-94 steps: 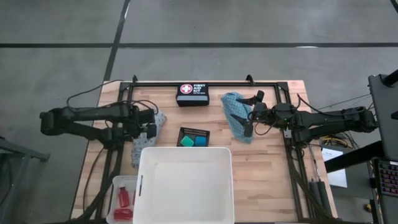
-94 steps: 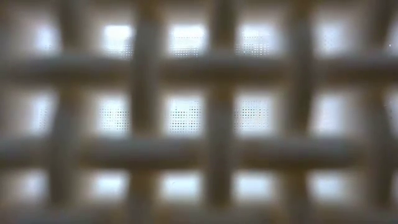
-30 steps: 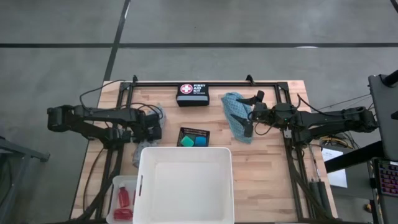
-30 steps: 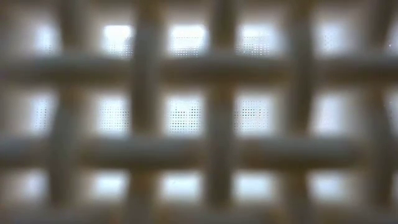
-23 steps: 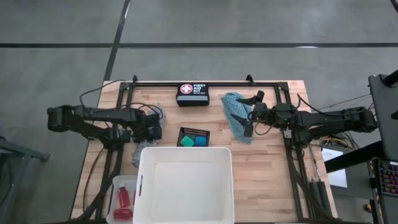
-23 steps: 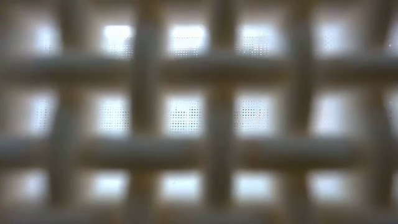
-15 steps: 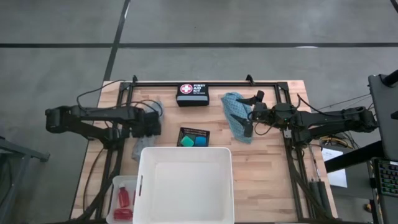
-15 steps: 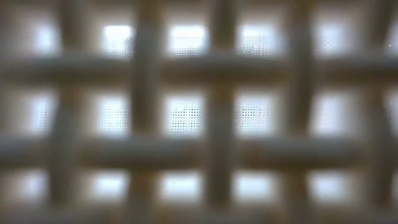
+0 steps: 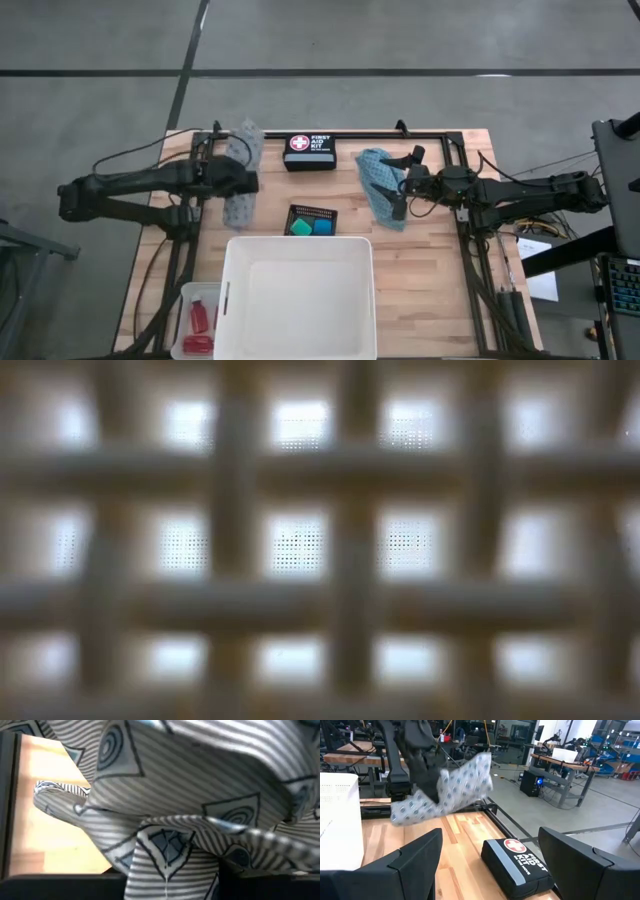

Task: Pick & Place Medicine items
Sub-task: Put the gray patient gown into the large white bin

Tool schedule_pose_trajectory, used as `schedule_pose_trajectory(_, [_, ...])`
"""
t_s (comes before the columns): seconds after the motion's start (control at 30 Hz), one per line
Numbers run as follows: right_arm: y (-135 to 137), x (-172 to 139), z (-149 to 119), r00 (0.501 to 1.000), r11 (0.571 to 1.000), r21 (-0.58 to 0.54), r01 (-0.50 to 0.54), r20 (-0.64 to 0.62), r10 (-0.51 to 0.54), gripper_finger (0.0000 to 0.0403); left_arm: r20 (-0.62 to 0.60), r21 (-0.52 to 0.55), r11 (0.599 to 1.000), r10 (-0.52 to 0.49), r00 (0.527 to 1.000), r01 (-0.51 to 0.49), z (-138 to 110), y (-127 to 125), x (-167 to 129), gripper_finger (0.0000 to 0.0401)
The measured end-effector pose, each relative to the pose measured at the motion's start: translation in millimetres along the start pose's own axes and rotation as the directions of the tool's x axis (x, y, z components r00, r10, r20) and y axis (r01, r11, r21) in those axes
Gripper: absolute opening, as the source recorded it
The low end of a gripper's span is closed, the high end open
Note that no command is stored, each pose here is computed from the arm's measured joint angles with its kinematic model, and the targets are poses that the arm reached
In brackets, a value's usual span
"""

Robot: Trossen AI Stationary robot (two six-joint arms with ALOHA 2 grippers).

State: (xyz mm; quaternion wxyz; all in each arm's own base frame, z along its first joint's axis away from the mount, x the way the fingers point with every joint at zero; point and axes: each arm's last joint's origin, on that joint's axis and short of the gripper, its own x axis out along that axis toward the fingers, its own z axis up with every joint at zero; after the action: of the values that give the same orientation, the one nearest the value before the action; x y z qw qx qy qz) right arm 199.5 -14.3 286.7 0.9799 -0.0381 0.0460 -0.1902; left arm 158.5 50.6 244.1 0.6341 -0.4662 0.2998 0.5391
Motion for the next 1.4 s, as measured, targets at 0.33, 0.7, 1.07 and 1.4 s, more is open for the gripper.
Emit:
schedule_pose_trajectory(0.33, [0.0,0.0,0.0,1.0,1.0,0.0,0.0,0.0,0.0,0.0327,0.273,0.187,0.957,-0.268,0.924,0.223,33.0,-14.2,-67.4,0.012])
schedule_pose_trajectory(0.7, [0.0,0.0,0.0,1.0,1.0,0.0,0.0,0.0,0.0,0.0327,0.293,0.488,0.676,-0.723,0.625,0.553,56.2,-48.0,-124.8,0.012])
schedule_pose_trajectory(1.07, [0.0,0.0,0.0,1.0,1.0,0.0,0.0,0.0,0.0,0.0327,-0.199,0.542,0.23,-0.899,0.39,0.808,41.4,-73.0,-124.9,0.012])
schedule_pose_trajectory(1.4, [0.0,0.0,0.0,1.0,1.0,0.0,0.0,0.0,0.0,0.0327,-0.397,0.557,0.049,-0.862,0.317,0.829,-8.5,-93.4,-131.6,0.012])
